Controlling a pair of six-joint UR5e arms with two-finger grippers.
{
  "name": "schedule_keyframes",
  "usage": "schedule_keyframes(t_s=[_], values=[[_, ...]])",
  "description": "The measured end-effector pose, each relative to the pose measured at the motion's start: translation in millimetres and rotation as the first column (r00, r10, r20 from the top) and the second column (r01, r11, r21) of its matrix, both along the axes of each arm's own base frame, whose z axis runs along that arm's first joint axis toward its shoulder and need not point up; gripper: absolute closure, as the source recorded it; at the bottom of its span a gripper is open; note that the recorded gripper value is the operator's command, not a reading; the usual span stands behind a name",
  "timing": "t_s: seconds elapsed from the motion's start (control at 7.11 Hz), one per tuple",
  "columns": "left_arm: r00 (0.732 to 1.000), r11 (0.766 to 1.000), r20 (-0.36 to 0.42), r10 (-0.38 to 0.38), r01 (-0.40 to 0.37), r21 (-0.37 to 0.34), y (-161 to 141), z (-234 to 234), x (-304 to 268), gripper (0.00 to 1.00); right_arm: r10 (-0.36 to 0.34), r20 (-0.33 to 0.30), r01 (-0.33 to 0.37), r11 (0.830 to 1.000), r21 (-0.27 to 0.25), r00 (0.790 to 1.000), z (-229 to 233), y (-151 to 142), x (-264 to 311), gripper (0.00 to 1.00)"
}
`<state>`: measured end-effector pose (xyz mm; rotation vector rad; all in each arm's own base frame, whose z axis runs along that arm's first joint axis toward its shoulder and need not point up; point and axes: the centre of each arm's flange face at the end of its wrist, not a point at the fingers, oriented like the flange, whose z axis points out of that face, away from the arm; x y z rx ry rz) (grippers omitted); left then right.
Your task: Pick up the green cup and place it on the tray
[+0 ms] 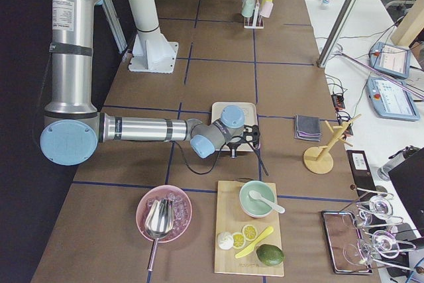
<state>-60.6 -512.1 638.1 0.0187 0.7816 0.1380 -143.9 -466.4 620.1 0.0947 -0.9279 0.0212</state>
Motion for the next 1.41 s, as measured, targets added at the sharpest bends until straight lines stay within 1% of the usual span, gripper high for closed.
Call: schedule_keyframes(t_s=[0.42,0.56,0.7,0.84,1.13,1.41], values=[[1.0,1.0,0.0,0.0,0.0,0.0,0,0,0,0.0,-0.004,0.104,0.004,1.0,0.001,0.995,-34,-14,14,1.0],[1.0,1.0,0.001,0.0,0.0,0.001,0,-1,0,0.0,0.009,0.137,-0.007,1.0,-0.01,0.991,-52,-24,12,1.0],[1.0,1.0,0.002,0.0,0.0,0.002,0,-2,0,0.0,0.035,0.169,-0.029,0.999,-0.032,0.985,-80,-38,3,1.0],[1.0,1.0,0.002,0.0,0.0,0.002,0,-3,0,0.0,0.058,0.198,-0.046,0.997,-0.065,0.978,-111,-52,-17,1.0],[1.0,1.0,0.002,-0.001,0.001,0.003,0,-5,0,0.0,0.083,0.228,-0.057,0.992,-0.115,0.97,-167,-68,-78,1.0],[1.0,1.0,0.001,-0.001,0.001,0.004,0,-6,0,0.0,0.088,0.235,-0.056,0.989,-0.139,0.968,-209,-64,-148,1.0]])
